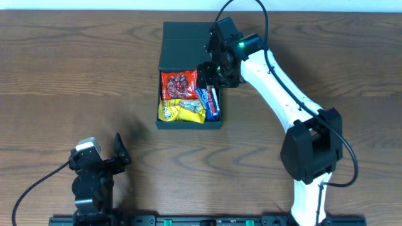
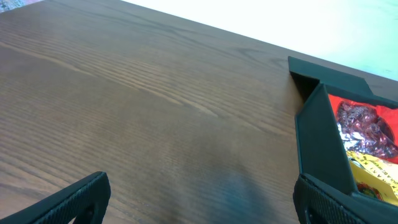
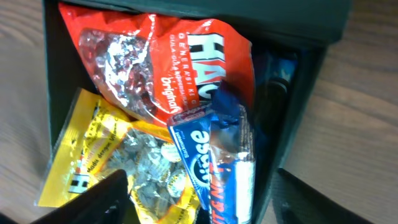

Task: Pack container
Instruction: 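Carry the chocolate bar with the right gripper into the box's right side, then push the chocolate bar down into the box with the right gripper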

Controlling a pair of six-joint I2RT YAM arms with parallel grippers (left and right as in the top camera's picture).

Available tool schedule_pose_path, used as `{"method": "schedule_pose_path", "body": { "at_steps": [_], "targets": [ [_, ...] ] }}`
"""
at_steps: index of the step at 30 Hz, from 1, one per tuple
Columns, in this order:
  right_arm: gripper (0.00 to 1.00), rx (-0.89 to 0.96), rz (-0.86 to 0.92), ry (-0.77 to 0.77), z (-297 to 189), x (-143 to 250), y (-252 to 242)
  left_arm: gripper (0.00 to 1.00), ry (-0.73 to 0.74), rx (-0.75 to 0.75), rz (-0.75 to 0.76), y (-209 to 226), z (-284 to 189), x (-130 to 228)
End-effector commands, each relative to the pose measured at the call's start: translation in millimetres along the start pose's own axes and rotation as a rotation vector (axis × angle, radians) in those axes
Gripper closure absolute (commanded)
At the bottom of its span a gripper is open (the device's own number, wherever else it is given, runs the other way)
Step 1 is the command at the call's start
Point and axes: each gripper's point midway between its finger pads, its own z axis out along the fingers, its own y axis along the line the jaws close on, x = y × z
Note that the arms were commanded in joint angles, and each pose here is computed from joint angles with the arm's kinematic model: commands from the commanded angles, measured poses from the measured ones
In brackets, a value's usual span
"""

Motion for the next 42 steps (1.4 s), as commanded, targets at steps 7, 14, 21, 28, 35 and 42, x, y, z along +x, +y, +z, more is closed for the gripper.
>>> {"method": "schedule_pose_path", "body": {
  "at_steps": [7,14,21,28,35,42],
  "targets": [
    [0.73,0.016,-0.016,-0.007,-4.5,0.8,-2.5,0.05,0.021,-0.016,0.011,4.1,2.9,9.6],
    [0.78,0.094,-0.05,0.005,7.8,9.3,-16.3,0.05,0.021,-0.016,0.011,4.1,2.9,9.6],
    [0.82,0.1,-0.076,0.012,25.9,16.0,-23.9,0.05,0.021,-0.016,0.011,4.1,2.9,9.6],
    [0.82,0.114,-0.07,0.034,37.7,25.7,-32.7,0.05,0.021,-0.016,0.011,4.1,2.9,9.6],
    [0.82,0.084,-0.067,0.041,38.4,27.4,-26.4,0.05,0.021,-0.016,0.011,4.1,2.9,9.6],
    [0.81,0.212,-0.067,0.009,36.3,23.0,-45.6,0.05,0.021,-0.016,0.011,4.1,2.9,9.6]
  ]
}}
